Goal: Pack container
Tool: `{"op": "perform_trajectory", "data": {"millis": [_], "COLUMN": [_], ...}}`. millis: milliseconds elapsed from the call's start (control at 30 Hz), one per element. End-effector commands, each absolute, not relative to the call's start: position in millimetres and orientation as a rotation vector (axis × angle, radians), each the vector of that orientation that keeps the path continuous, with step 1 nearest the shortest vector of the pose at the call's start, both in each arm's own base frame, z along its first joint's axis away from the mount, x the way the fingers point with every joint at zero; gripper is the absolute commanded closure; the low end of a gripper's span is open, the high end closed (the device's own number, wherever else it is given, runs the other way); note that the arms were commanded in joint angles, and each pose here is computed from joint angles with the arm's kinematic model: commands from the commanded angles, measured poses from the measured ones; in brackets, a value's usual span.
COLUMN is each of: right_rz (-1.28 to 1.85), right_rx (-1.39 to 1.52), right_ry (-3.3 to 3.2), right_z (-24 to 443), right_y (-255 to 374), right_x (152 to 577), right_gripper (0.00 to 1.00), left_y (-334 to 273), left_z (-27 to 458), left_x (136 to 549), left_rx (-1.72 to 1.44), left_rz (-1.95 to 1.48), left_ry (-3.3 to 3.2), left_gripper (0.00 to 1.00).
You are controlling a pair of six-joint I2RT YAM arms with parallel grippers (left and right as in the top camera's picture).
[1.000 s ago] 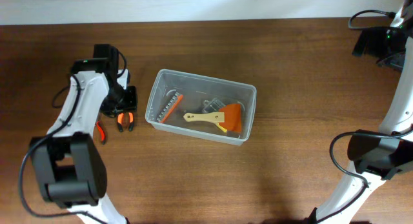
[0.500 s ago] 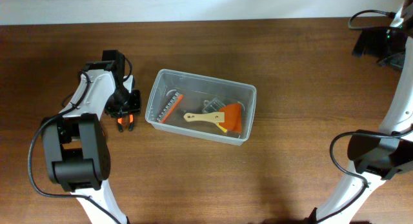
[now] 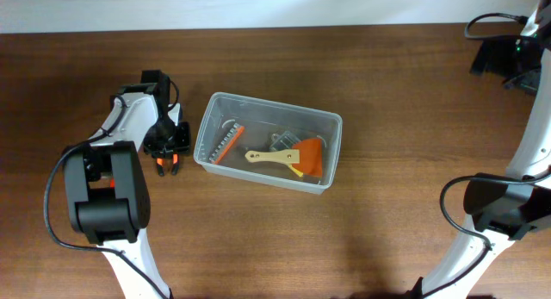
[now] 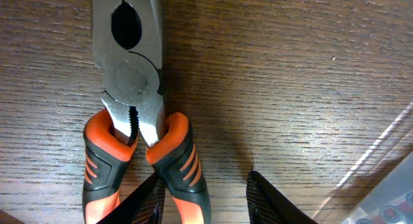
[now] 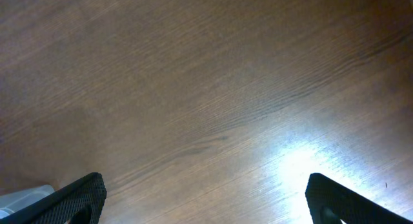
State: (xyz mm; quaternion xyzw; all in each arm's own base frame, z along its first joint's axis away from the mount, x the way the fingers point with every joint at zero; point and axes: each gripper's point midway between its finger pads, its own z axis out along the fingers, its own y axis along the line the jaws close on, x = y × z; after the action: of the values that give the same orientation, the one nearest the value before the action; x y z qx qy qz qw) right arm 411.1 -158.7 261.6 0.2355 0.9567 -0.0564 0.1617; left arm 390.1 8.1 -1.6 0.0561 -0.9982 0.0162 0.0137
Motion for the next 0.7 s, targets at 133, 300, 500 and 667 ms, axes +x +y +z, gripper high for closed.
{"op": "perform_trajectory", "data": {"millis": [133, 300, 500, 667], "right_rz": [-0.16, -0.16, -0.16, -0.16], "right_rx": [0.683, 0.683, 0.683, 0.683], "right_ry": [2.703, 2.703, 2.703, 2.703], "right_z": [270, 270, 270, 270], "right_y": [-160, -160, -160, -160], "right_x": [410, 410, 410, 410], "right_gripper": [0.01, 0.01, 0.01, 0.01], "left_y": [7, 8, 8, 12], "left_z": [-23, -23, -23, -4], "left_x": [387, 387, 386, 397], "left_rx": [0.209, 0.209, 0.209, 0.222], "left_rz": [0.064, 0.054, 0.054, 0.056], "left_ry": [-3.063, -3.064, -3.062, -3.093], "left_gripper": [0.67, 0.79, 0.96, 0.98]}}
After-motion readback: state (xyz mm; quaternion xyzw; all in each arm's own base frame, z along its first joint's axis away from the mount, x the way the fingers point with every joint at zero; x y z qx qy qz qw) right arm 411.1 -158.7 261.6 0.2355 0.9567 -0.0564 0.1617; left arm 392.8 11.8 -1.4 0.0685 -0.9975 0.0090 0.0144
